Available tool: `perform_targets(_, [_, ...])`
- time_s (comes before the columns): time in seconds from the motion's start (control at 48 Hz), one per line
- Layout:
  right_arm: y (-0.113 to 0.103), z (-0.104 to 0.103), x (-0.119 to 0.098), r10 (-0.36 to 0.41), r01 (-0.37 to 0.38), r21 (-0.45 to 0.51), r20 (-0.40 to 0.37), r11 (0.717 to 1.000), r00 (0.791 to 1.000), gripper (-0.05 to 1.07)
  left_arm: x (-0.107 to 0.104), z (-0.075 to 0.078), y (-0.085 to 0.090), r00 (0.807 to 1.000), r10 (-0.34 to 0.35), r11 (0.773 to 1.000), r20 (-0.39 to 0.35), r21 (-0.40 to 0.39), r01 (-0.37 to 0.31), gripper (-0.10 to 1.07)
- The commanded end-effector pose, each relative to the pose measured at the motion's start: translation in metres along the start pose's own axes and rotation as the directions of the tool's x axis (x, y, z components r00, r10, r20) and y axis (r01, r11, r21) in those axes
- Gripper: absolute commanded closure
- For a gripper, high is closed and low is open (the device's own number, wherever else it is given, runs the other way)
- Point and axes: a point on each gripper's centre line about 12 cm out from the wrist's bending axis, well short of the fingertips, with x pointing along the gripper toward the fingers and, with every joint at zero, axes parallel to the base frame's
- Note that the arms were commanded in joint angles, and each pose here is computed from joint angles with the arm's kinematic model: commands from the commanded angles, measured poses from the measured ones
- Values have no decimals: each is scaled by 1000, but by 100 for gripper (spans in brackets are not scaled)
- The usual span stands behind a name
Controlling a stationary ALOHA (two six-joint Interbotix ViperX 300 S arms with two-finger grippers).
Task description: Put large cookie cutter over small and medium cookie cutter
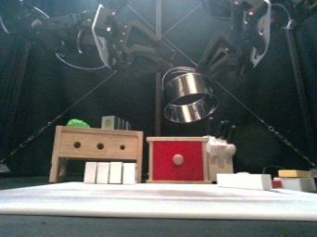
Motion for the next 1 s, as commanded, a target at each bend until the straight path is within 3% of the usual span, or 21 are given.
perform_targets(0.0, [-7,13,-19,-29,27,39,49,999,998,51,-4,9,3,999,22,1000,43,-19,-21,10])
perform_targets(0.146, [-11,3,-59,-128,123,65,70,990,989,51,-11,1,6,996,62,997,68,-46,-58,10])
perform_targets(0.396, [8,-36,-104,-237,242,91,-62,966,970,51,-21,-12,11,989,131,985,62,-123,-122,10])
perform_targets(0.521, [15,-54,-128,-281,281,183,-28,942,959,51,-27,-18,10,987,146,983,74,-124,-136,10])
perform_targets(0.646, [19,-82,-130,-330,333,217,-50,918,943,51,-29,-19,9,987,141,984,75,-121,-132,10])
perform_targets(0.75, [25,-107,-124,-405,420,204,-115,884,907,51,-29,-20,9,987,142,984,71,-121,-132,10])
perform_targets(0.812, [26,-113,-123,-437,451,193,-116,871,892,51,-29,-20,9,987,142,984,71,-121,-132,10])
perform_targets(0.979, [25,-121,-121,-464,481,200,-130,854,876,51,-29,-20,9,987,141,984,70,-121,-132,10])
